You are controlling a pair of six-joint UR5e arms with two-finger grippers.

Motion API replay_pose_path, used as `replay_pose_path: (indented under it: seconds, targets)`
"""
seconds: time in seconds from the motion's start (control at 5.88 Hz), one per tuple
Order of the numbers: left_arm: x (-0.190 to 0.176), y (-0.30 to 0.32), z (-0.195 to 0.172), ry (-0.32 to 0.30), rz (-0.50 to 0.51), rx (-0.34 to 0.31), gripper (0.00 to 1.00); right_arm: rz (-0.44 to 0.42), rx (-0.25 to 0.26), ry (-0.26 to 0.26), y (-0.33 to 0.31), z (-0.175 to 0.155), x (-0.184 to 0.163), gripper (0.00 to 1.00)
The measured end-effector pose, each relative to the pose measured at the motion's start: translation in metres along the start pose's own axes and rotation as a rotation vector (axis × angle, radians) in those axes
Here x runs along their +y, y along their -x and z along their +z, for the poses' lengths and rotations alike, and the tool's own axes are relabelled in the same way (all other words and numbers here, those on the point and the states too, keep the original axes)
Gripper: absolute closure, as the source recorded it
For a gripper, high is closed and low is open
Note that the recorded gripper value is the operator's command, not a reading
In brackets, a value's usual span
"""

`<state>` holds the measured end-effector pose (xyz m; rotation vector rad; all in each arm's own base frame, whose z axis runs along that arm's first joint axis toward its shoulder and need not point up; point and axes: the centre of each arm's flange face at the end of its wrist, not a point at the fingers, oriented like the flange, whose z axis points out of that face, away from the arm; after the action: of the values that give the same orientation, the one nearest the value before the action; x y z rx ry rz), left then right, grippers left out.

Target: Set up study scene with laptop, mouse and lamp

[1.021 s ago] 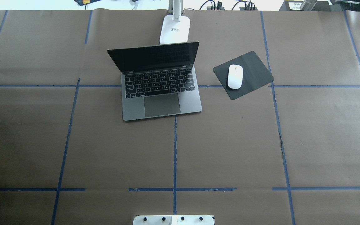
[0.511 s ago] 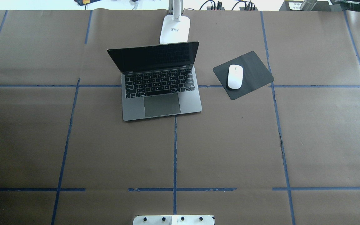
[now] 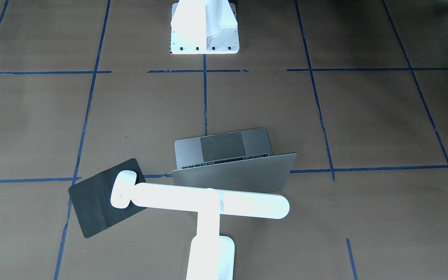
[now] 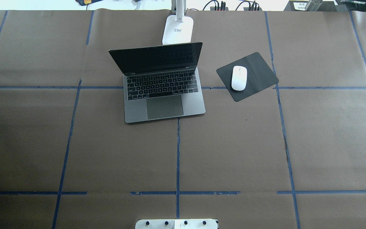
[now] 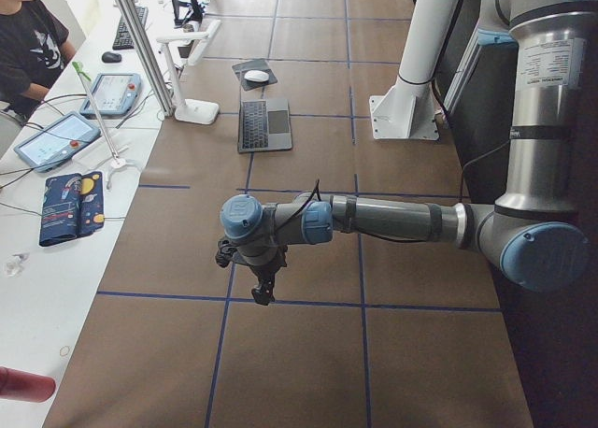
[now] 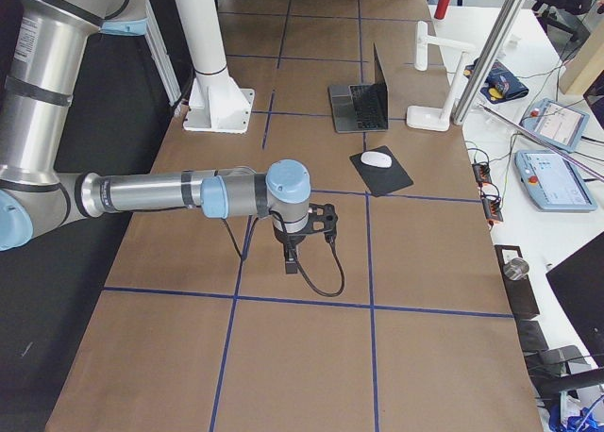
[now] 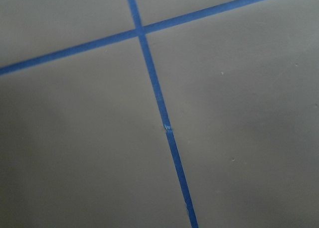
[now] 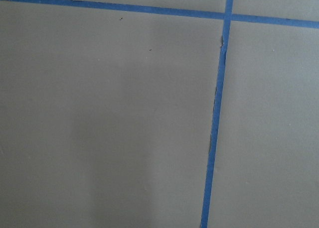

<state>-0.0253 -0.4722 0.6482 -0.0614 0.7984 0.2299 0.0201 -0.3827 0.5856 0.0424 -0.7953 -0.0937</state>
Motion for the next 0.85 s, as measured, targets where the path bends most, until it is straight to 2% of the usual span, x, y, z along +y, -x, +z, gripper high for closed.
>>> replay_pose_path:
  seconds: [0.17,0.34,0.85]
  targets:
    - [0.002,0.000,0.000,0.001,-0.075,0.000,0.00,-0.003,0.005,0.003,-0.001,0.005,-0.013,0.00]
    - [0.003,-0.001,-0.003,-0.007,-0.101,-0.002,0.00,-0.003,0.015,0.008,-0.003,0.008,-0.017,0.00]
    - [0.006,-0.014,-0.013,-0.048,-0.067,-0.002,0.00,0.024,0.021,0.038,-0.019,0.026,-0.017,0.00]
